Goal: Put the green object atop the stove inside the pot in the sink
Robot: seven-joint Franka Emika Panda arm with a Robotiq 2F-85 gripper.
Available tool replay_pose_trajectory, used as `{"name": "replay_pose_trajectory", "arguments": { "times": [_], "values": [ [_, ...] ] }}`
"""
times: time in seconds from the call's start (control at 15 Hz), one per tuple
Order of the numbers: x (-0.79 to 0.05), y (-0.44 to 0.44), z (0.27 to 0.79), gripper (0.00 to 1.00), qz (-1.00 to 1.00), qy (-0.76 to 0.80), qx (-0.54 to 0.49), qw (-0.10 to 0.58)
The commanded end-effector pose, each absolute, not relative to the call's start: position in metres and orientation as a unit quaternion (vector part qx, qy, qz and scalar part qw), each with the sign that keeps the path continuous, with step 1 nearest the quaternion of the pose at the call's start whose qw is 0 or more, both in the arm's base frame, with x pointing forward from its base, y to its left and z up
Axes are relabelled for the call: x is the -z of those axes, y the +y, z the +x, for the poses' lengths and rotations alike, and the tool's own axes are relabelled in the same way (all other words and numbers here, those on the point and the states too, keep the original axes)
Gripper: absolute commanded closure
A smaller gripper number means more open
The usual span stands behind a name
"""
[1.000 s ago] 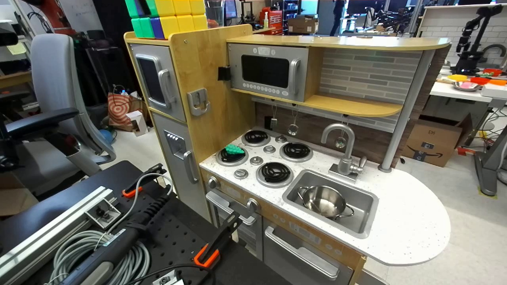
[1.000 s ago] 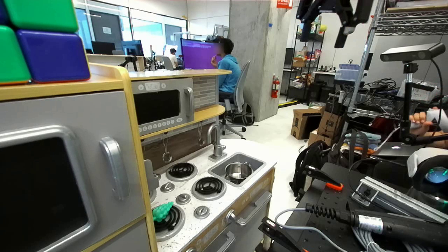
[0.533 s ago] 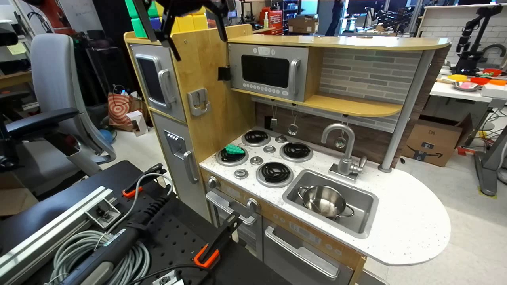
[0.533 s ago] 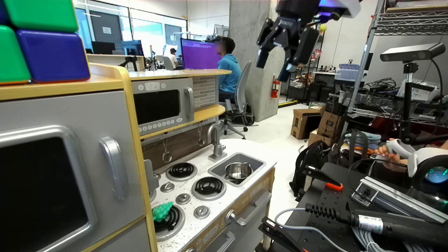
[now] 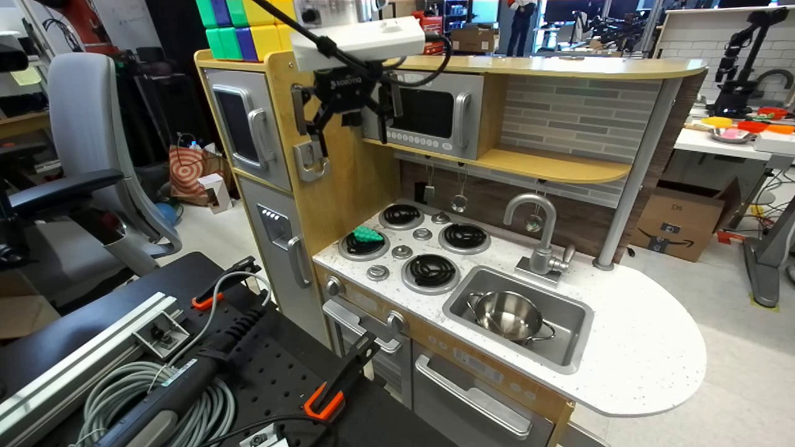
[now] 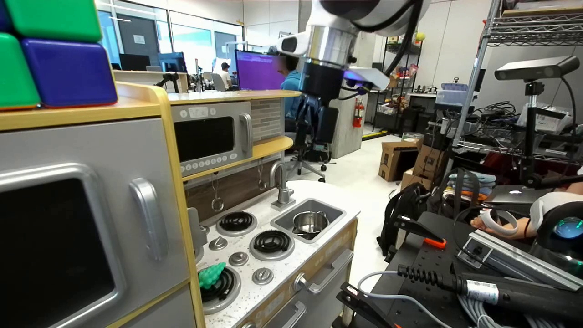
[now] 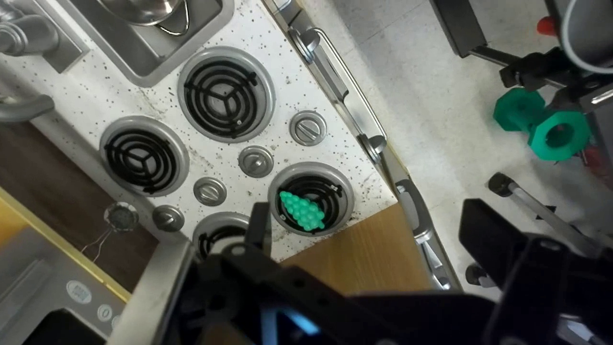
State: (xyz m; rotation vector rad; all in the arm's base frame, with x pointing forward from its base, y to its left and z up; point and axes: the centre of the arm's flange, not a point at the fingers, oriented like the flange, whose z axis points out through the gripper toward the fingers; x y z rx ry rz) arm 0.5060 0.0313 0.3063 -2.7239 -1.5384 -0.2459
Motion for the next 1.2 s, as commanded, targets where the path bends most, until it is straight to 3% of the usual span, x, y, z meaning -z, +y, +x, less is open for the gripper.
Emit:
{"name": "replay_pose_trajectory", "arguments": {
  "times": [0.0,0.07,0.13,0.4,0.8,1.13],
  "values": [
    [-0.271,0.037,0.569,0.0,-0.883,-0.467,0.053,-0.006],
    [-0.266,0.039,0.571,0.0,-0.884,-0.466,0.041,-0.007],
    [-0.273,0.034,0.541,0.0,-0.879,-0.473,0.056,0.001],
    [-0.258,0.037,0.559,0.0,-0.883,-0.467,0.047,-0.005],
    [-0.215,0.06,0.55,0.0,-0.822,-0.538,0.183,-0.042],
    [-0.165,0.118,0.56,0.0,-0.79,-0.594,0.152,0.002]
  ]
}}
